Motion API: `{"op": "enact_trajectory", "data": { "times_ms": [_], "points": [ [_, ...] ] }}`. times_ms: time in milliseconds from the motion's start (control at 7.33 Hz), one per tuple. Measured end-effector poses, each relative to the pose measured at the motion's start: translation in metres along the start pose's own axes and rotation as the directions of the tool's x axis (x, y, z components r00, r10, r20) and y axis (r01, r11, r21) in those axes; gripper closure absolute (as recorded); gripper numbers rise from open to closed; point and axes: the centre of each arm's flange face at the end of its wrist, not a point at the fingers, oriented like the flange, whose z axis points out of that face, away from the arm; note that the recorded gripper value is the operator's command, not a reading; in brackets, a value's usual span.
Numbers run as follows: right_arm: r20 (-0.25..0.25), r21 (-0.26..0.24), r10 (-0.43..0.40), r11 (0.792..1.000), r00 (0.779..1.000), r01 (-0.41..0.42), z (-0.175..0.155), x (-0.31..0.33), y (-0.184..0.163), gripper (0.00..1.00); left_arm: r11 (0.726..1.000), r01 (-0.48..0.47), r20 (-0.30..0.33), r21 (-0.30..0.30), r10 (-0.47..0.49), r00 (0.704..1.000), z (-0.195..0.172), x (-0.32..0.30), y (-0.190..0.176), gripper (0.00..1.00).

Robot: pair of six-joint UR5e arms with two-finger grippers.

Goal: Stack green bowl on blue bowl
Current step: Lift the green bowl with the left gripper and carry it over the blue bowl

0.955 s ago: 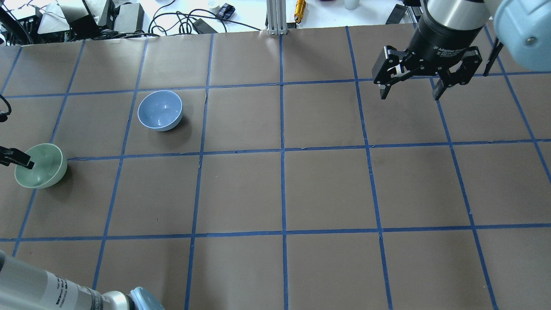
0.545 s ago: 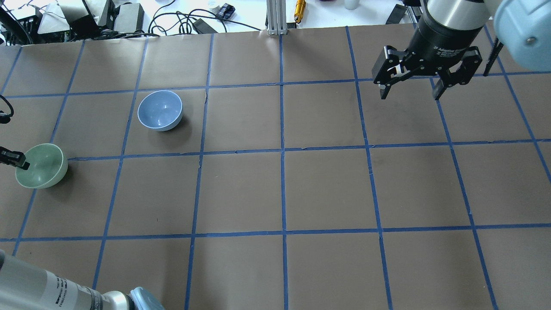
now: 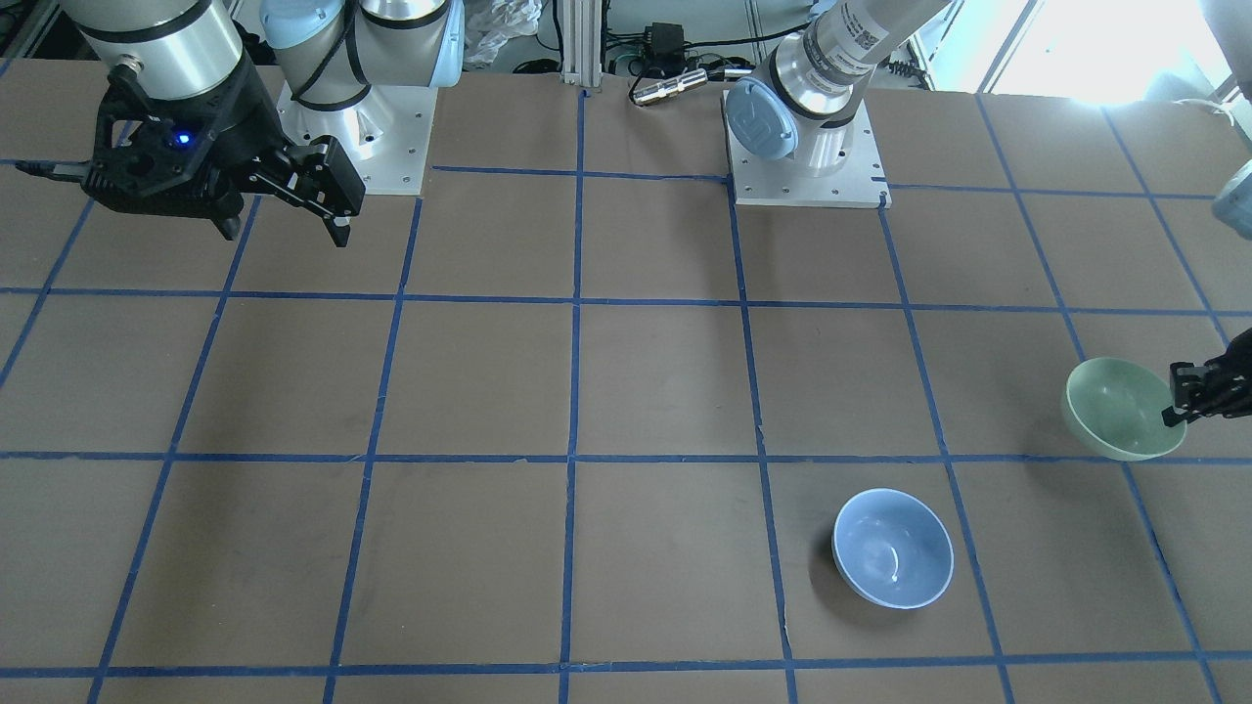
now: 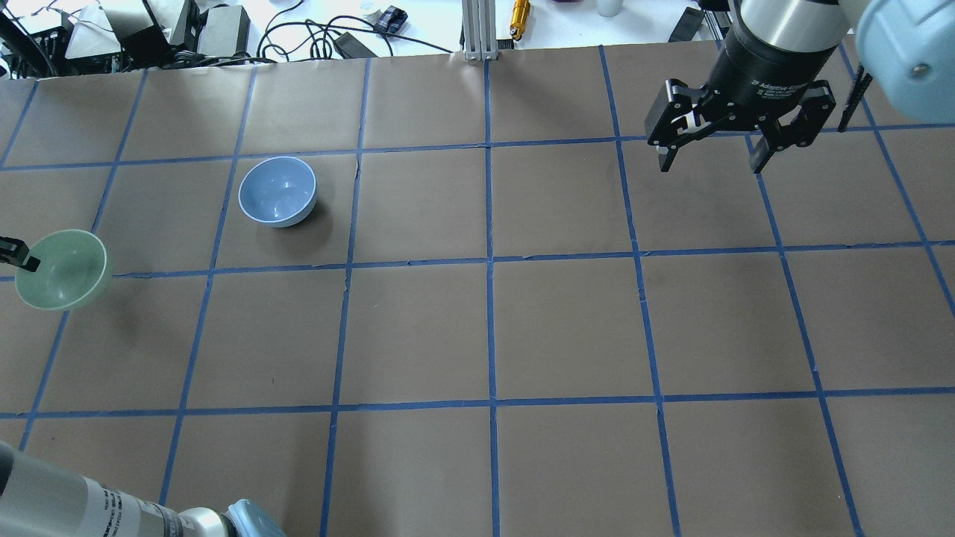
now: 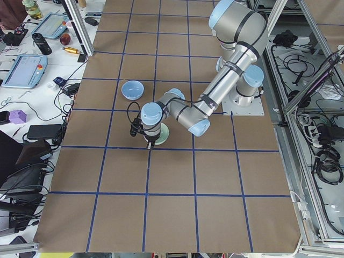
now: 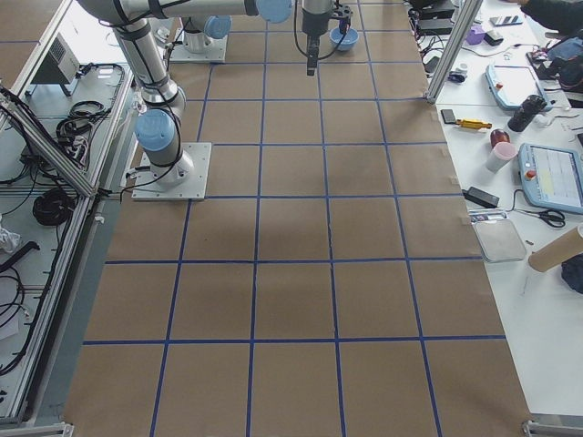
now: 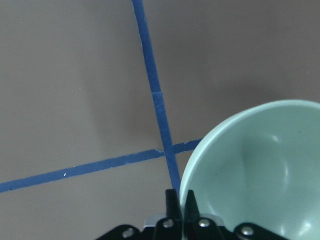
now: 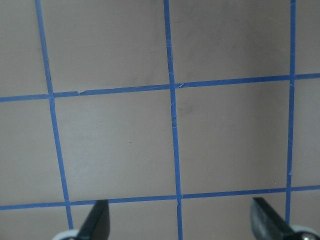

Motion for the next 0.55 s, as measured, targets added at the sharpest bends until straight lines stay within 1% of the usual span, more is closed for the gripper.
{"op": "enact_trajectory", "data": {
  "times_ms": [136, 273, 409, 545],
  "points": [
    [0.000, 0.000, 0.000, 1.000, 1.000, 0.000, 0.000, 0.000, 0.000, 0.00, 1.000, -0.005, -0.010, 0.013, 0.005, 1.000, -0.024, 0.026, -0.030, 0.95],
    [0.000, 0.000, 0.000, 1.000, 1.000, 0.000, 0.000, 0.000, 0.000, 0.00, 1.000, 0.002, -0.016, 0.020, -0.001, 1.000, -0.040, 0.066, -0.063, 0.95],
    [0.000, -0.001, 0.000, 1.000, 1.000, 0.000, 0.000, 0.000, 0.000, 0.00, 0.999, 0.032, -0.022, 0.023, -0.031, 0.999, -0.046, 0.107, -0.092, 0.95],
    [0.000, -0.001, 0.000, 1.000, 1.000, 0.000, 0.000, 0.000, 0.000, 0.00, 0.997, 0.071, -0.030, 0.019, -0.071, 0.997, -0.043, 0.144, -0.115, 0.95]
  ]
}}
